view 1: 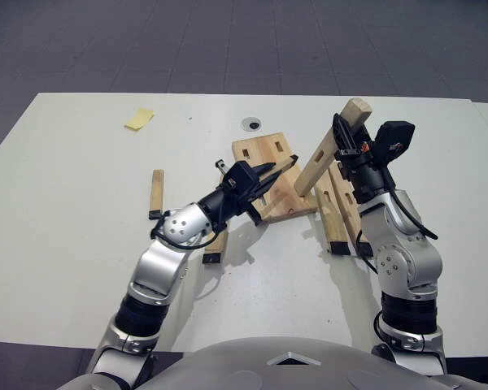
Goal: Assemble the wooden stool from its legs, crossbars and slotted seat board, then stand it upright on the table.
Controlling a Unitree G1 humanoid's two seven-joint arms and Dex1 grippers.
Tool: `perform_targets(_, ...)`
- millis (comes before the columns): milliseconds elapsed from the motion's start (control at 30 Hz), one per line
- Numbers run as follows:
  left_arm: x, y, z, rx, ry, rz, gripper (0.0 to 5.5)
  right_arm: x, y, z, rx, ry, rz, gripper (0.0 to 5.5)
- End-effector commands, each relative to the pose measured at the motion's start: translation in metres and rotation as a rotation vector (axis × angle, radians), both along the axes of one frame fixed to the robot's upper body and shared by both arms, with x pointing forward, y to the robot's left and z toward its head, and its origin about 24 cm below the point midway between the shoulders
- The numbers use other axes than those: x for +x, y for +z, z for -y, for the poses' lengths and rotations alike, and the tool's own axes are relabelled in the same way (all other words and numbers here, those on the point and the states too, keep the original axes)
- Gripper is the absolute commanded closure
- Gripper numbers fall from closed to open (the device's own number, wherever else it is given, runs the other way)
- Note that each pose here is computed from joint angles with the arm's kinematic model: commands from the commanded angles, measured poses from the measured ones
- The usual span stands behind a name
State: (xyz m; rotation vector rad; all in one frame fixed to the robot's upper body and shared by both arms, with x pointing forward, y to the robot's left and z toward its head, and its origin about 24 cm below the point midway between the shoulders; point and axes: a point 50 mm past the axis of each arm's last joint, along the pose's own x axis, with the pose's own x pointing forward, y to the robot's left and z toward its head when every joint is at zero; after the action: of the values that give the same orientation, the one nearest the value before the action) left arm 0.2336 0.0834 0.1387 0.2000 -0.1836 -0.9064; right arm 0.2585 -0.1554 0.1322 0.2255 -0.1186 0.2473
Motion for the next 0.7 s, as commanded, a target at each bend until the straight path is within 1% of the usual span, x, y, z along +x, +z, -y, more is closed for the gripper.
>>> perform_targets(33, -0.001, 0.026, 0.006, -0.070, -0.104, 0.030, 4.90, -0.007, -0.058, 0.008, -0.067, -0.018, -0.320, 4.50)
perform_targets(233, 0.007, 0.003, 0.018, -0.081, -0.143, -0.060, 4.90, -0.003, -0.055, 0.007, -0.080, 0.014, -0.312, 4.50)
perform_targets(467, 0.017, -0.009, 0.022, -0.097, -0.137, -0.087, 4.90, -0.004, -0.054, 0.004, -0.091, 0.043, -0.316, 4.50)
perform_targets(700, 0.022, -0.019, 0.031, -0.092, -0.151, -0.100, 4.90, -0.004, -0.055, 0.003, -0.097, 0.061, -0.321, 4.50)
